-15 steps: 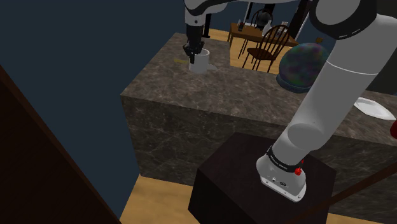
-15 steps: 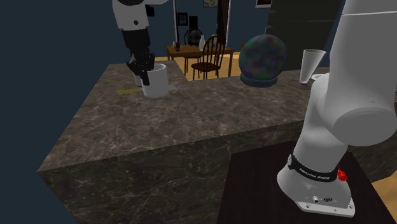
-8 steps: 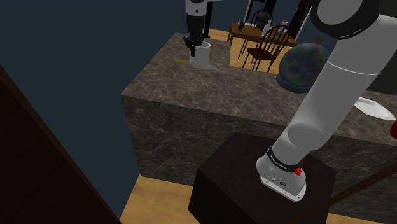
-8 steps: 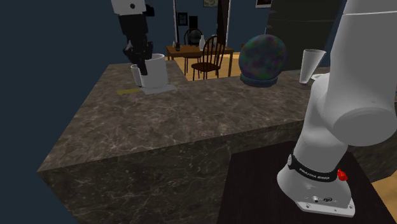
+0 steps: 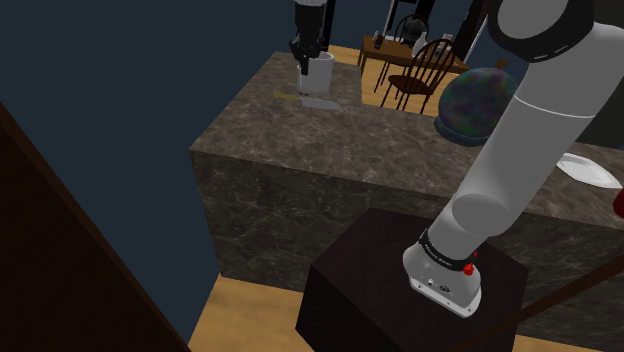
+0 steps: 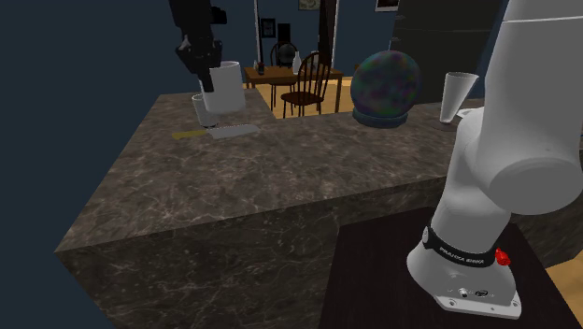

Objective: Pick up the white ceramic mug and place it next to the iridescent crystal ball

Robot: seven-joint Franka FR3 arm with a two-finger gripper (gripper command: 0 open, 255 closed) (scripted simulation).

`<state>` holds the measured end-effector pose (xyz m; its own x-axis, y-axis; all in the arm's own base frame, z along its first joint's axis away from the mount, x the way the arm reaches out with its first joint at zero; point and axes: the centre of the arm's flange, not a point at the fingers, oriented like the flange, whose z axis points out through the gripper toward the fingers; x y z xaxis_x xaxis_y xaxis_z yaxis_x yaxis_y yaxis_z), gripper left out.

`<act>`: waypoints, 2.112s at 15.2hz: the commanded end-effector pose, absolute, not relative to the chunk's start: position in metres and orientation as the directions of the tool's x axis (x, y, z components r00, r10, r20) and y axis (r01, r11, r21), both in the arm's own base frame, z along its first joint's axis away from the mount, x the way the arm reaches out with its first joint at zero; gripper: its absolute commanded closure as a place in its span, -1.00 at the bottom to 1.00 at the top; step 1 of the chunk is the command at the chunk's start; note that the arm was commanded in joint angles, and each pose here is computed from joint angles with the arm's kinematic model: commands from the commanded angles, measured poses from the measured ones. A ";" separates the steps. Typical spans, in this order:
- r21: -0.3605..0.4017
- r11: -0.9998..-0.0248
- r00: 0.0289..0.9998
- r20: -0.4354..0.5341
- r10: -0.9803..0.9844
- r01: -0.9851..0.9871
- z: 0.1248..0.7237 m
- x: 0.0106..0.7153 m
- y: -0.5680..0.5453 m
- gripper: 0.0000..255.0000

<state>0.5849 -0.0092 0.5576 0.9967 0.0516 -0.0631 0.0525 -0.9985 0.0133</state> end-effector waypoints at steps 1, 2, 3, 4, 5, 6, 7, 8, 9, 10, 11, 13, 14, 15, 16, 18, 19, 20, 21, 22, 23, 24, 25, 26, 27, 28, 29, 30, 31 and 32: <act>0.013 -0.999 0.997 -0.063 0.052 0.052 0.568 0.585 -0.009 1.00; 0.013 -0.999 0.997 -0.063 0.052 0.052 0.574 0.585 -0.009 1.00; 0.013 -0.999 0.997 -0.063 0.052 0.052 0.579 0.585 -0.009 1.00; 0.013 -0.999 0.997 -0.063 0.052 0.052 0.584 0.585 -0.009 1.00; 0.013 -0.999 0.997 -0.063 0.052 0.052 0.589 0.585 -0.009 1.00; 0.013 -0.999 0.997 -0.063 0.052 0.052 0.595 0.585 -0.009 1.00; 0.013 -0.999 0.997 -0.063 0.052 0.052 0.600 0.585 -0.009 1.00; 0.013 -0.999 0.997 -0.063 0.052 0.052 0.605 0.585 -0.009 1.00; 0.013 -0.999 0.997 -0.063 0.052 0.052 0.610 0.585 -0.009 1.00; 0.013 -0.999 0.997 -0.063 0.052 0.052 0.616 0.585 -0.009 1.00; 0.013 -0.999 0.997 -0.063 0.052 0.052 0.621 0.585 -0.009 1.00; 0.013 -0.999 0.997 -0.063 0.052 0.052 0.632 0.585 -0.009 1.00; 0.013 -0.999 0.997 -0.063 0.052 0.052 0.637 0.585 -0.009 1.00; 0.013 -0.999 0.997 -0.063 0.052 0.052 0.642 0.585 -0.009 1.00; 0.013 -0.999 0.997 -0.063 0.052 0.052 0.647 0.585 -0.009 1.00; 0.013 -0.999 0.997 -0.063 0.052 0.052 0.658 0.585 -0.009 1.00; 0.013 -0.999 0.997 -0.063 0.052 0.052 0.663 0.585 -0.009 1.00; 0.013 -0.999 0.997 -0.063 0.052 0.052 0.669 0.585 -0.009 1.00; 0.013 -0.999 0.997 -0.063 0.052 0.052 0.674 0.585 -0.009 1.00; 0.013 -0.999 0.997 -0.063 0.052 0.052 0.679 0.585 -0.009 1.00; 0.013 -0.999 0.997 -0.063 0.052 0.052 0.684 0.585 -0.009 1.00; 0.013 -0.999 0.997 -0.063 0.052 0.052 0.690 0.585 -0.009 1.00; 0.013 -0.999 0.997 -0.063 0.052 0.052 0.695 0.585 -0.009 1.00; 0.013 -0.999 0.997 -0.063 0.052 0.052 0.700 0.585 -0.009 1.00; 0.013 -0.999 0.997 -0.063 0.052 0.052 0.706 0.585 -0.009 1.00; 0.013 -0.999 0.997 -0.063 0.052 0.052 0.711 0.585 -0.009 1.00; 0.013 -0.999 0.997 -0.063 0.052 0.052 0.711 0.585 -0.009 1.00; 0.013 -0.999 0.997 -0.063 0.052 0.052 0.711 0.575 -0.017 1.00; 0.013 -0.999 0.997 -0.063 0.052 0.052 0.711 0.564 -0.025 1.00; 0.013 -0.999 0.997 -0.063 0.052 0.052 0.711 0.554 -0.033 1.00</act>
<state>0.5628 -0.0246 0.7115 0.9966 0.0512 -0.0640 0.0522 -0.9985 0.0137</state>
